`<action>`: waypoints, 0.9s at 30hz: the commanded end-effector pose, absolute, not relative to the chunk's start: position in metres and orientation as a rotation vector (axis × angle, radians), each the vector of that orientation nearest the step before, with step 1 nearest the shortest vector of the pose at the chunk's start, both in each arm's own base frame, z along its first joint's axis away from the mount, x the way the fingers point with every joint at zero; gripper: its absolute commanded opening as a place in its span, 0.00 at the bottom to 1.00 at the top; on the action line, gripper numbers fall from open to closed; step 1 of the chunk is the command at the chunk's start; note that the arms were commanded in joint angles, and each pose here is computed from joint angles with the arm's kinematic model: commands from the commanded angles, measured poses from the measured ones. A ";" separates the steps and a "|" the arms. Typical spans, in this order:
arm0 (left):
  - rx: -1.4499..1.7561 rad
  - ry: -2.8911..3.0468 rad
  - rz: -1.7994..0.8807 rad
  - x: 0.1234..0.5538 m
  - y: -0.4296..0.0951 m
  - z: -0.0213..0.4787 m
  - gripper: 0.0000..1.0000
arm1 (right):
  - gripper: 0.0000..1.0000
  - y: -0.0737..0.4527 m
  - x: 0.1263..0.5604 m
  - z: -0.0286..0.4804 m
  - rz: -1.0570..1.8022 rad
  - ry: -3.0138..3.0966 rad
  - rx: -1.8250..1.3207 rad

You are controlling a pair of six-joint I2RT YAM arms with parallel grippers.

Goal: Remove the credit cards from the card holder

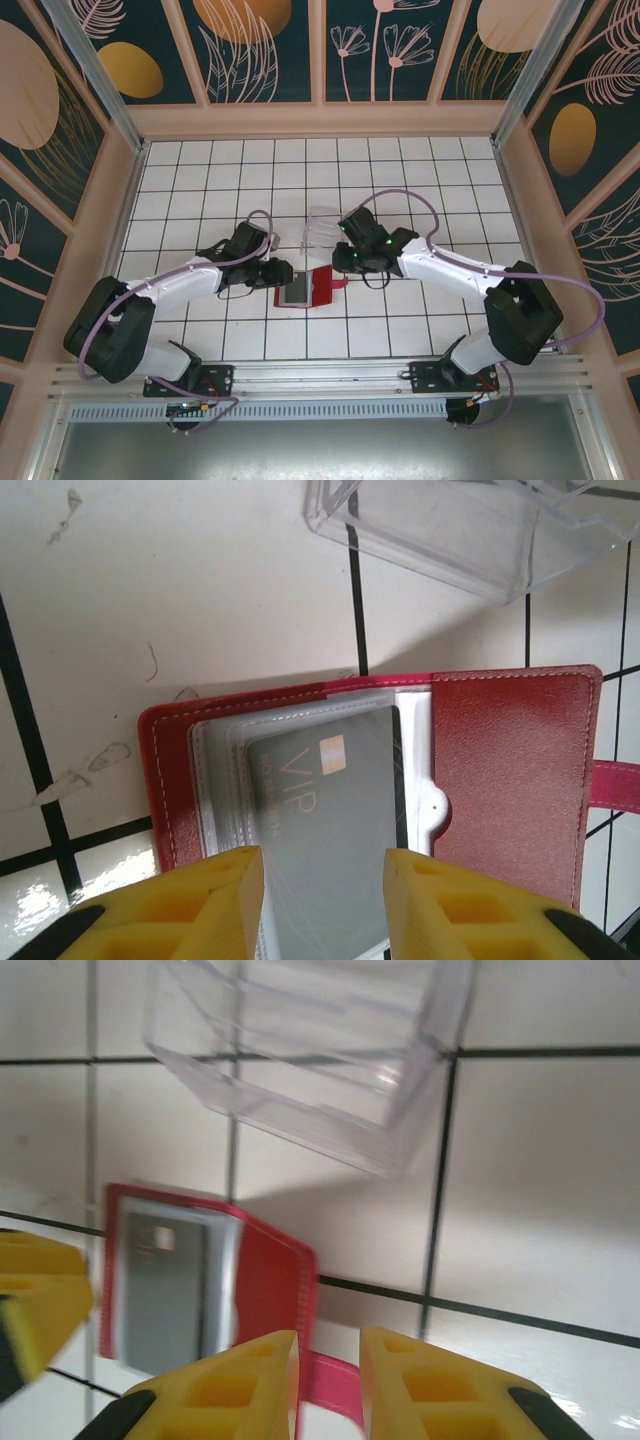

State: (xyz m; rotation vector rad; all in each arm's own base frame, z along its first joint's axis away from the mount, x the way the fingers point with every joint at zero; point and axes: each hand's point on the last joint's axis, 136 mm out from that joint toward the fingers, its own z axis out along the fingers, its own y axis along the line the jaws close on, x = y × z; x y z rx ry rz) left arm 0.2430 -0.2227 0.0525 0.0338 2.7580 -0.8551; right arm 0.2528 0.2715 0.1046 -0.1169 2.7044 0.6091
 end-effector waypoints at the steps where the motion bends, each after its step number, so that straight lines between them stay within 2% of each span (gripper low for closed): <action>1: 0.091 2.726 -0.877 0.249 -0.232 0.059 0.37 | 0.24 0.294 0.256 0.125 0.758 2.692 -0.118; 8: 0.083 2.720 -0.824 0.252 -0.226 0.060 0.38 | 0.24 0.341 0.247 0.120 1.039 2.710 -0.192; 18: 0.063 2.658 -0.681 0.280 -0.219 0.073 0.38 | 0.21 0.318 0.227 0.036 0.829 2.890 -0.139; 27: 0.086 2.685 -0.697 0.295 -0.233 0.051 0.38 | 0.17 0.300 0.208 -0.004 0.730 2.970 -0.121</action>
